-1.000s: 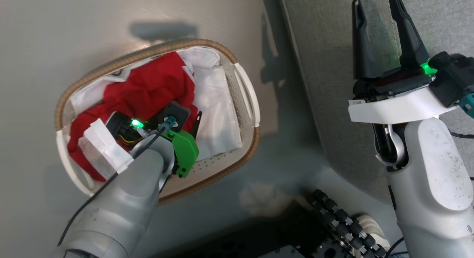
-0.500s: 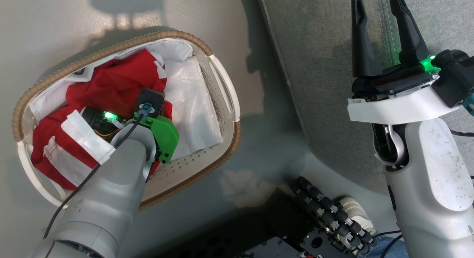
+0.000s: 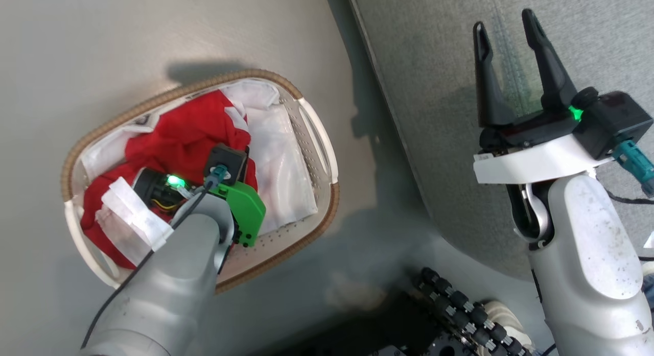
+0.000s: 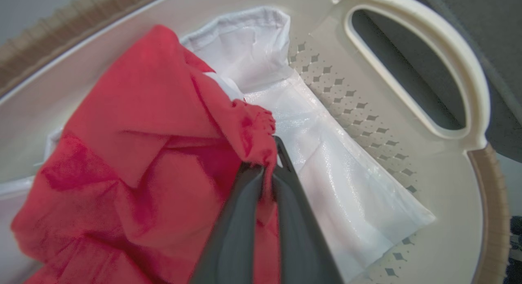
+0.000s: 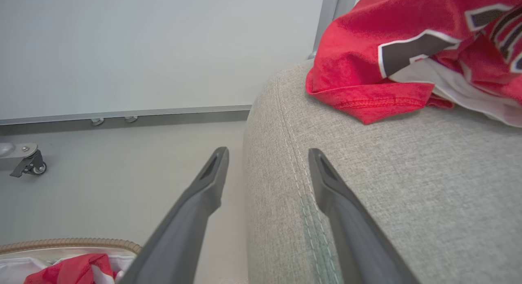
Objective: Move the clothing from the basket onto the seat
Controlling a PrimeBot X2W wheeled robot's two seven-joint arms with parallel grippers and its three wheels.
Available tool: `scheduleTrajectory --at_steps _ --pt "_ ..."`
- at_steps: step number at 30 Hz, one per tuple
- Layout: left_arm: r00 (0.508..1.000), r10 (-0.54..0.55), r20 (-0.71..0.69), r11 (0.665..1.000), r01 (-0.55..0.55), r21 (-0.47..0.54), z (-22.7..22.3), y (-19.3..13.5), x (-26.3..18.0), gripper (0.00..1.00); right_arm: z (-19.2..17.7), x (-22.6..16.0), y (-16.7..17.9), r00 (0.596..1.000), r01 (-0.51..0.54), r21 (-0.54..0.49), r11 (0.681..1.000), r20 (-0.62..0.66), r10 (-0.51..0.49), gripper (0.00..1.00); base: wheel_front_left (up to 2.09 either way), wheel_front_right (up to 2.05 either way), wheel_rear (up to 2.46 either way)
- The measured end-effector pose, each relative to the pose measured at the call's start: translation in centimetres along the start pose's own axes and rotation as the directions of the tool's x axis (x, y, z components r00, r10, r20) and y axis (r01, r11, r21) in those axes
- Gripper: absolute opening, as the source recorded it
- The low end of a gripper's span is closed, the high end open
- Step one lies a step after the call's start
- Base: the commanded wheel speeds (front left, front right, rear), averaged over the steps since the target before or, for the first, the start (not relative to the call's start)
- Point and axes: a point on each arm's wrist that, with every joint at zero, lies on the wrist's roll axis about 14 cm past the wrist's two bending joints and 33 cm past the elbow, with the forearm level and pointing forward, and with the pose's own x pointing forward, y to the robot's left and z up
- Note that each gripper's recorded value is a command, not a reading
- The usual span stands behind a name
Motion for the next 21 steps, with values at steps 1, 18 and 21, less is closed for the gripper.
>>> scheduleTrajectory --at_steps 1,18,21 --pt "1.0 -0.001 0.016 1.0 0.001 0.004 0.6 -0.2 -0.4 0.0 0.2 -0.3 0.0 1.0 0.001 -0.002 1.0 0.0 -0.001 1.0 0.0 0.0 0.0" --pt "0.92 -0.052 0.388 0.975 -0.037 0.218 13.8 -5.2 -11.5 0.0 4.8 -6.8 2.3 0.999 -0.04 -0.047 0.998 0.034 0.041 1.0 0.0 0.0 0.0" --pt "0.885 -0.07 0.461 0.953 -0.077 0.292 16.7 -5.9 -14.1 0.0 6.2 -7.9 3.0 0.996 -0.057 -0.043 0.997 0.064 0.059 1.0 0.0 0.0 0.0"
